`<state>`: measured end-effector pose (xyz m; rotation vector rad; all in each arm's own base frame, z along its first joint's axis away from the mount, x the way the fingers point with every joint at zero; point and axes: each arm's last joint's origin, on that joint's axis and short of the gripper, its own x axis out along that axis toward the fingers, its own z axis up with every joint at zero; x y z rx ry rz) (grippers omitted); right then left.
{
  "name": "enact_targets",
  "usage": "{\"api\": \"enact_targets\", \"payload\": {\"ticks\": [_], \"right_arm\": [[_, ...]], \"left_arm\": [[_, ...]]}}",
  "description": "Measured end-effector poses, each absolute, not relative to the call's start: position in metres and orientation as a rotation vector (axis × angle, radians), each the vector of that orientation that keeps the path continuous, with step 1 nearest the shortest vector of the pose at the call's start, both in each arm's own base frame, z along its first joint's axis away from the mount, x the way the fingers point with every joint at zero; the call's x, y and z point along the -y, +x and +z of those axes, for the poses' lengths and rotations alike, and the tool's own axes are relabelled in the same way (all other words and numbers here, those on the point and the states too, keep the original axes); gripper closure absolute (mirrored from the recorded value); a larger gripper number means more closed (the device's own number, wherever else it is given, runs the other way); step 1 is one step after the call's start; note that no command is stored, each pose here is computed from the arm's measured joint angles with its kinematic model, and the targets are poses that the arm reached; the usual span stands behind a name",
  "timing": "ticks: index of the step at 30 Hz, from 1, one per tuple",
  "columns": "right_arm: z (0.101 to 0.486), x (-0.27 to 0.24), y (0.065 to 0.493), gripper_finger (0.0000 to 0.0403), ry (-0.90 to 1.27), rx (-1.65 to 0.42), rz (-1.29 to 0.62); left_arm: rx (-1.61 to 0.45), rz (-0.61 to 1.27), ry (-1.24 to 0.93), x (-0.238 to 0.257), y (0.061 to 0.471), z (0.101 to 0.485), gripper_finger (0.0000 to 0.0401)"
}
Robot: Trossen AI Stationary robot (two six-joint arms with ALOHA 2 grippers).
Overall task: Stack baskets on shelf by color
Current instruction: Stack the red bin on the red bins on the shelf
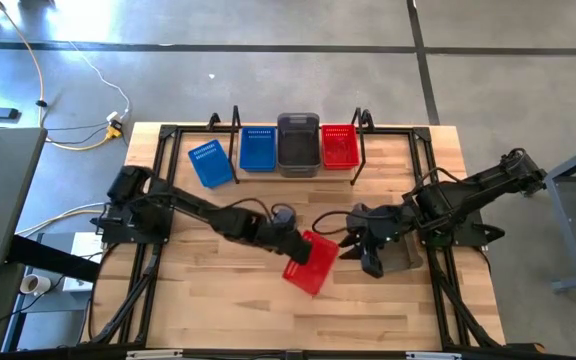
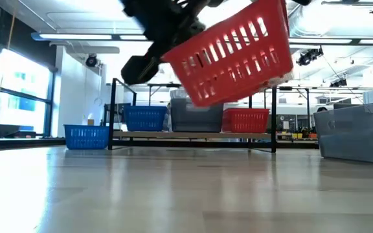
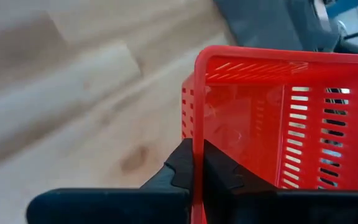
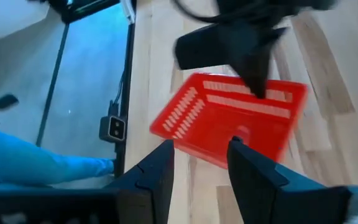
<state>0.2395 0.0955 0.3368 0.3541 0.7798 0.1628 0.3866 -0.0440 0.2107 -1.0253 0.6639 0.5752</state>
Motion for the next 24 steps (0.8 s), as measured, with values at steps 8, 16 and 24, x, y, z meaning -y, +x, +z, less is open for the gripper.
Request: {"api": "enact_targets", "payload": {"ticks": [8,16,24], "right_arm": [[0.342,-0.097,0.244,0.0269,0.229,-0.688,0.222],[0.347,-0.099,0.251,0.0269,0.021,-0.579,0.283],[0.320,-0.104,0.273,0.0269,-0.238,-0.645,0.229]], "left_arm": [[-0.675,0.737,-0.903,0.010,0.391,0.252,0.0400],[-0.642,0.907,-0.906,-0.016,0.387,0.271,0.0400],[-0.579,0.996,-0.939,-0.028,0.385,0.273,0.0401]]}}
